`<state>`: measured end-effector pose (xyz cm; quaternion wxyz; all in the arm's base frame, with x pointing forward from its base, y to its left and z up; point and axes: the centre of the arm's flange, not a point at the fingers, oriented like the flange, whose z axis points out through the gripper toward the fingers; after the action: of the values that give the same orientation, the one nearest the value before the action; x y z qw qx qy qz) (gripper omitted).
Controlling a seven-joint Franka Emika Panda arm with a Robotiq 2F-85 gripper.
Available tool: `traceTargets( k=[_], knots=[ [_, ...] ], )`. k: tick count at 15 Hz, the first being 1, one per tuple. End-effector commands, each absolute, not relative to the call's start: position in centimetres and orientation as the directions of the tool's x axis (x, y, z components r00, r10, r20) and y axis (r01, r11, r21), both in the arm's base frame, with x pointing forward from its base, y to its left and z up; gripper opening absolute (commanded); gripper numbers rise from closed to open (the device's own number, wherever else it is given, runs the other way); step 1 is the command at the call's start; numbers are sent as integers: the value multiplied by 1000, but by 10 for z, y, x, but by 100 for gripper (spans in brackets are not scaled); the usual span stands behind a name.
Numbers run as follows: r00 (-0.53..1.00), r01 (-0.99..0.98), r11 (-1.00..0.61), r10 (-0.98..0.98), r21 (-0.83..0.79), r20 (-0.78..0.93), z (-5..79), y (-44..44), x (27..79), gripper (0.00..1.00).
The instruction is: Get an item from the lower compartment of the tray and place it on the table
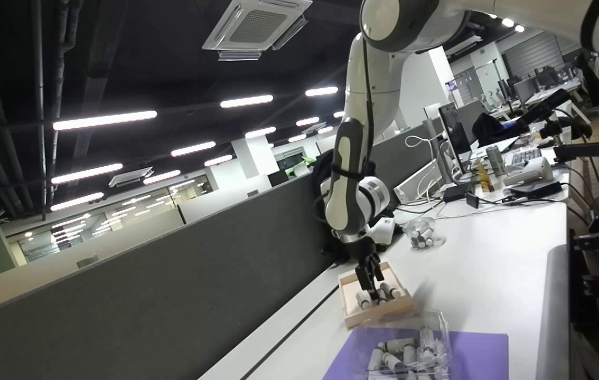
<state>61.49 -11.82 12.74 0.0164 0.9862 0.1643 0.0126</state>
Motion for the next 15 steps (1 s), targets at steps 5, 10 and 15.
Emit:
traceTargets(
  k=[5,10,15],
  knots=[
    [931,365,-931,365,-11,23,132,-136,599,100],
    [937,349,-937,349,-10,6,127,-142,595,100],
    [939,343,-939,343,-11,-8,123,-145,595,100]
  ],
)
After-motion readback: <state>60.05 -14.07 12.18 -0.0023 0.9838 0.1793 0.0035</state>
